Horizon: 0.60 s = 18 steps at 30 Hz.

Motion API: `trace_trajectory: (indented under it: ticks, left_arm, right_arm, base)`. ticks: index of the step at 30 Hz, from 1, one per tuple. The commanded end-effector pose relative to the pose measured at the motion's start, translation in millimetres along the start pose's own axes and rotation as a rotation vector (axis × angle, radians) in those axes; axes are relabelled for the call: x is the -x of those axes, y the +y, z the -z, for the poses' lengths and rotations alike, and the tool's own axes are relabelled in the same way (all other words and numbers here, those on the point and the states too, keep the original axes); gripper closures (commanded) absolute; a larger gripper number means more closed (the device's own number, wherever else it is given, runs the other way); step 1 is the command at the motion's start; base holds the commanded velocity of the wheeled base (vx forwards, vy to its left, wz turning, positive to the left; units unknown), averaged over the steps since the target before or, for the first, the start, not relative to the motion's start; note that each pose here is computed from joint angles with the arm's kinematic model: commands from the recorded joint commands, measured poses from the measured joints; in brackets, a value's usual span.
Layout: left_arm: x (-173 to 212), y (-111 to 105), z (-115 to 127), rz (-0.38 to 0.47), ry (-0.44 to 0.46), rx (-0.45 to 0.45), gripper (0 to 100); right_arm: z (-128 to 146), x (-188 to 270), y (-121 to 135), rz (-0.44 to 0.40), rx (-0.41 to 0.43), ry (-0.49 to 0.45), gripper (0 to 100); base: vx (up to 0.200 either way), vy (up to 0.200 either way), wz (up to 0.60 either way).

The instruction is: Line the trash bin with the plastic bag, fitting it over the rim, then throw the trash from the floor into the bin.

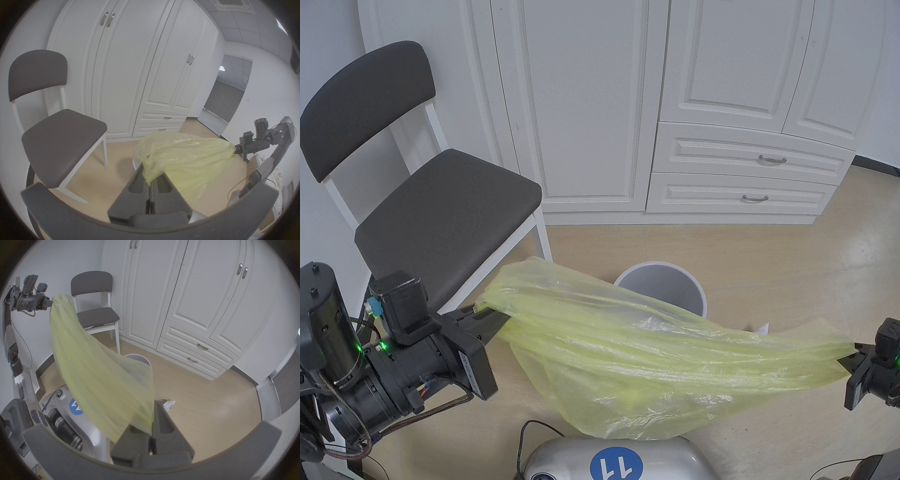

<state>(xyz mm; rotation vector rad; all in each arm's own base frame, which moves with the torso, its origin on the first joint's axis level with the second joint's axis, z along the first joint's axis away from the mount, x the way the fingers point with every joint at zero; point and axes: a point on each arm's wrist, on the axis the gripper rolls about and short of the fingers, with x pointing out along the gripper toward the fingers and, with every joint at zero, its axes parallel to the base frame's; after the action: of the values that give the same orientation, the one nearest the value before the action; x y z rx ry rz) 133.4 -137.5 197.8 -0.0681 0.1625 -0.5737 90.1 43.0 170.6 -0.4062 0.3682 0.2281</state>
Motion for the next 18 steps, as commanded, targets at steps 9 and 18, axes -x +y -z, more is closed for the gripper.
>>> trace_trajectory:
  ticks: [9,18]
  left_arm:
    - [11.5,-8.8,19.8,0.213,-0.012,-0.011,100]
    - [8.6,-16.5,30.0,0.301,0.023,-0.017,100]
  right_arm:
    - [-2.2,-0.2,0.3,-0.014,0.000,-0.011,100]
    - [-7.8,0.0,2.3,-0.070,-0.020,-0.083,100]
  base:
    - [0.000,0.000,0.00]
    - [0.000,0.000,0.00]
